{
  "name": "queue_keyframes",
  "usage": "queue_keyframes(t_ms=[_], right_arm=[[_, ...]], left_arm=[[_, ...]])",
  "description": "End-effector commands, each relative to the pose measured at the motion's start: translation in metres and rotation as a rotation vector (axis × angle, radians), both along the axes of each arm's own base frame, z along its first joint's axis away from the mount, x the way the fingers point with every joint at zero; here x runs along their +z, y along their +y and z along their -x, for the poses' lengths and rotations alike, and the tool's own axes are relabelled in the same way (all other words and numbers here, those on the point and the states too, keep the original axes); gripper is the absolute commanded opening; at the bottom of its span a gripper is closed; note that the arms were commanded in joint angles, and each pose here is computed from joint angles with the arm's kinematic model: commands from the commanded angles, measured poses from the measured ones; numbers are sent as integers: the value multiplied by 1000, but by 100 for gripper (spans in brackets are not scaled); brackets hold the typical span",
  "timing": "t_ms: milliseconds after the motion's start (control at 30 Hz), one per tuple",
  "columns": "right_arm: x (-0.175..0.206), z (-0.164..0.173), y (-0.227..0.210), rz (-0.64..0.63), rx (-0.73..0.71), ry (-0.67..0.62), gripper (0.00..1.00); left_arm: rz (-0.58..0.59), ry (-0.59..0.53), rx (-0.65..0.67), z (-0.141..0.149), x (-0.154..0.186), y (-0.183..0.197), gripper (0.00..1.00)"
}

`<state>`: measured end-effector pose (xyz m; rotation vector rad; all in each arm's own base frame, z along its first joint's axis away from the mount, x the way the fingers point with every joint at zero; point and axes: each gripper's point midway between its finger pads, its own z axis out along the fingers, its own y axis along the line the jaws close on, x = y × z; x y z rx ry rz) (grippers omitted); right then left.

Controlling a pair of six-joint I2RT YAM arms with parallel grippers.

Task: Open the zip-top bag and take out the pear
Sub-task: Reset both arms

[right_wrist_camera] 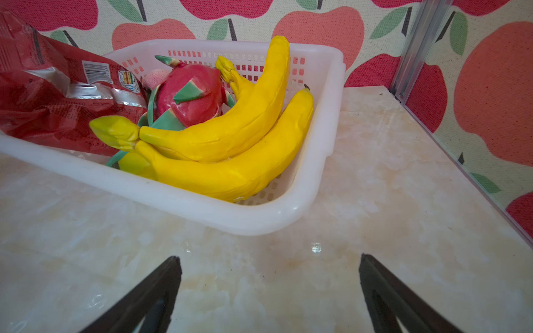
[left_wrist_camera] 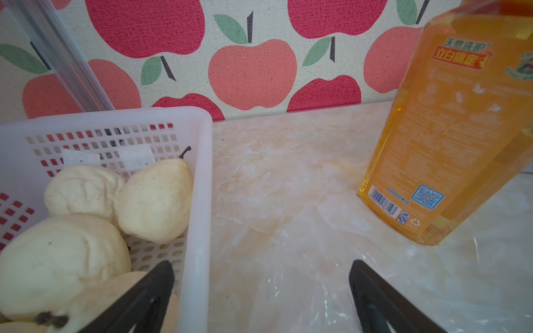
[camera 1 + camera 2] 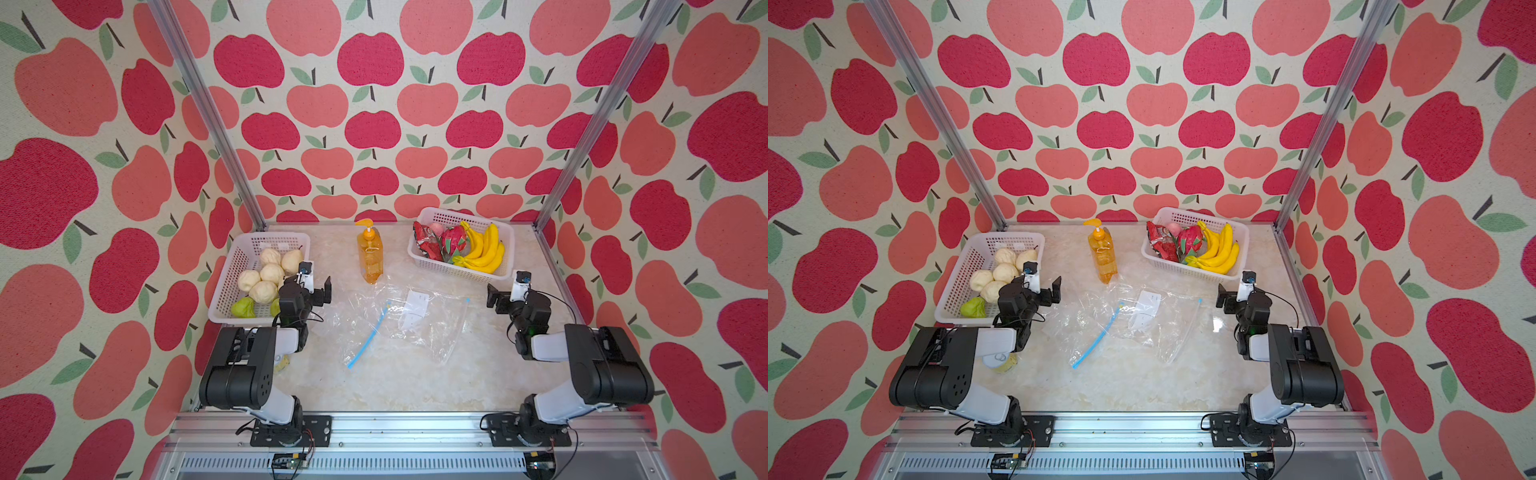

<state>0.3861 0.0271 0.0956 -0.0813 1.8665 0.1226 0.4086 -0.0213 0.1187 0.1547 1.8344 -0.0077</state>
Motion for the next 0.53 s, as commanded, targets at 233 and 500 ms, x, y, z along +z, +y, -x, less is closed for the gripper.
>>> queue_keyframes(t_ms=[233,500], right_arm=[[-3,-3,2,19,11,14,99],[-2,-2,4,19,23,10,99]], left_arm=[[24,143,58,10,-39,10,98],[41,143,57,11,-39,11,98]])
